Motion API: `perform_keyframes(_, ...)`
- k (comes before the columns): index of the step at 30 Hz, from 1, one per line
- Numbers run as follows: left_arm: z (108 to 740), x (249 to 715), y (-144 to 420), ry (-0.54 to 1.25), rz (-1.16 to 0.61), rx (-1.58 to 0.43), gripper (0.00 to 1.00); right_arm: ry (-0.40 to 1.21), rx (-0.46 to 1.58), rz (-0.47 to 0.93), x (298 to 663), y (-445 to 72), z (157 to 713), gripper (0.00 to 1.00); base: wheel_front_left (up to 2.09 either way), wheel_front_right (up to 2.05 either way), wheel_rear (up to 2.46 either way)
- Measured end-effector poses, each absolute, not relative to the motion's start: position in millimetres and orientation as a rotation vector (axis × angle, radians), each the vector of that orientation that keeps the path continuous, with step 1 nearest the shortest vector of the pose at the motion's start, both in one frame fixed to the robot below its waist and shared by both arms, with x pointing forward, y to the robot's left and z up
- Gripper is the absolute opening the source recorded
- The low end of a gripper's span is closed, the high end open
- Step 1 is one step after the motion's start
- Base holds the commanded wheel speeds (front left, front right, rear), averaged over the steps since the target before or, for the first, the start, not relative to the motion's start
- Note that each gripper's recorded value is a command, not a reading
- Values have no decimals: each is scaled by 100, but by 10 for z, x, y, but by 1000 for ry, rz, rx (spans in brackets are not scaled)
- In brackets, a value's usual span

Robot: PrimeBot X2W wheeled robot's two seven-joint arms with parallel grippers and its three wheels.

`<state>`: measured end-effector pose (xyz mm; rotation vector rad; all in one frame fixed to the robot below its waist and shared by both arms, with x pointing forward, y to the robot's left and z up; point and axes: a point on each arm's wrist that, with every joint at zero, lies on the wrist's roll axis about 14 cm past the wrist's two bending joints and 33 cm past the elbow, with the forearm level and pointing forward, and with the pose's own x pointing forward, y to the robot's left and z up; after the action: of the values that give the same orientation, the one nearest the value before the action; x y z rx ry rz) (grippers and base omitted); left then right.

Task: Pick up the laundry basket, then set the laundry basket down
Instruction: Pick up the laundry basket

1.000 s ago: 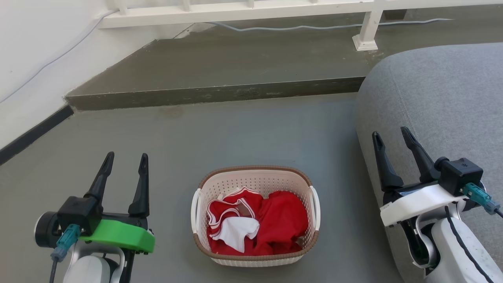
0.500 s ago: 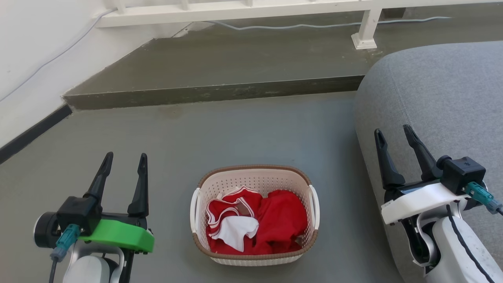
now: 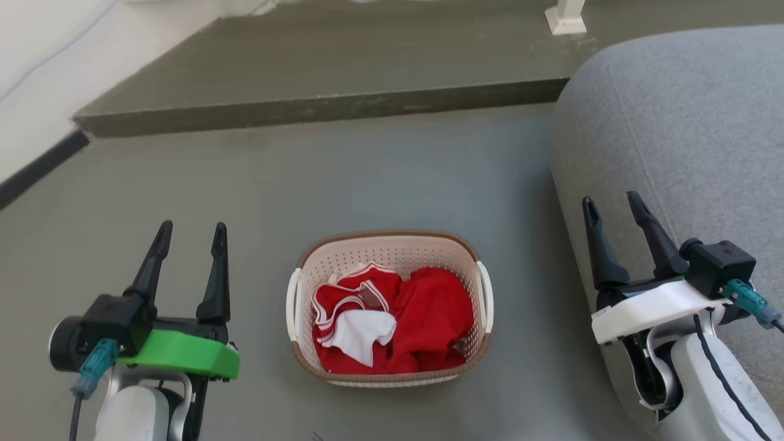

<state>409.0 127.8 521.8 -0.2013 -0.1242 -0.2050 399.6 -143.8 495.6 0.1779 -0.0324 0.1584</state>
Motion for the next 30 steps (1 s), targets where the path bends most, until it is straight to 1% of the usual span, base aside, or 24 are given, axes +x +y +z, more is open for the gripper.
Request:
perform_keyframes(11, 4960, 4356, 1195, -64, -220, -215, 100, 51, 188, 131, 4213, -1478, 4628, 100, 0, 0, 0)
perform_keyframes(16, 4730, 4494, 1185, -9, -217, -225, 100, 92, 208, 112, 4352, -1481, 4450, 100, 0, 0, 0)
perform_keyframes(24, 4327, 4717, 1207, 82, -197, -245, 100, 196, 216, 93, 4526, -1494, 4024, 100, 0, 0, 0)
perform_keyframes(30, 3994, 4843, 1198, 158, -196, -245, 100, 302, 214, 101, 4572, -1451, 3619, 100, 0, 0, 0)
